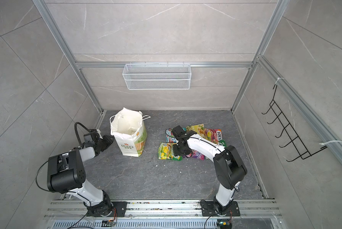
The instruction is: Take the snacks out of the paper bag
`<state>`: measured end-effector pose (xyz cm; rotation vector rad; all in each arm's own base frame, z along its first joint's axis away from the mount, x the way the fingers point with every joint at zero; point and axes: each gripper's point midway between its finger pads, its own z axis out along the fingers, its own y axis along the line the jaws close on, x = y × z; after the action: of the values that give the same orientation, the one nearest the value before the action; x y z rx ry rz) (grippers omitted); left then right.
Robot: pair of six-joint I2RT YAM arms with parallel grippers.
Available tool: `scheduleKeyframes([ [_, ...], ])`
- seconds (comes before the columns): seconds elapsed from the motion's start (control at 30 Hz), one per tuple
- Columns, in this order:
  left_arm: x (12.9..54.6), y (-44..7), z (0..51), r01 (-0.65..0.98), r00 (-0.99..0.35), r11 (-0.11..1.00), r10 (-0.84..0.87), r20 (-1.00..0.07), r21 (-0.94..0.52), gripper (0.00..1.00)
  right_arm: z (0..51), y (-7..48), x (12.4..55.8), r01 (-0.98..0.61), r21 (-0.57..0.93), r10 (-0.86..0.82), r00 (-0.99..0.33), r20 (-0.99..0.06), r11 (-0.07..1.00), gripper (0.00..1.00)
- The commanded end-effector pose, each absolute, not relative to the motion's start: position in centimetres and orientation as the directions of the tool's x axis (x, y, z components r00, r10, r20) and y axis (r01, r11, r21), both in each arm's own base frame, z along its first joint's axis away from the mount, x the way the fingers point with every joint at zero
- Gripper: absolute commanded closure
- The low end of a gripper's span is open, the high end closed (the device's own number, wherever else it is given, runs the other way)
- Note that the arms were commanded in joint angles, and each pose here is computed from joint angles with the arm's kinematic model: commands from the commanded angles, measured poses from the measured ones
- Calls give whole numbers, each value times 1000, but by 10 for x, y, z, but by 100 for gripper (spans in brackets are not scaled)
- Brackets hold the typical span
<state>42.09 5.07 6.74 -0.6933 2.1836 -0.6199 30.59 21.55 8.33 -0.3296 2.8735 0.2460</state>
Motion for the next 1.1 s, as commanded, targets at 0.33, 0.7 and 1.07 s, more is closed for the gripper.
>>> scheduleKeyframes([
  [0.33,420,6,58,-250,-647,635,-671,-362,-731,62,216,173,329,-159,115,-29,-697,-717,981,1],
  [0.7,415,-16,49,-270,-628,601,-702,-335,-752,67,262,154,330,-113,120,38,-552,-833,986,1],
  [1.07,422,-54,32,-232,-694,616,-647,-316,-753,67,264,149,332,-98,109,42,-524,-850,989,1],
])
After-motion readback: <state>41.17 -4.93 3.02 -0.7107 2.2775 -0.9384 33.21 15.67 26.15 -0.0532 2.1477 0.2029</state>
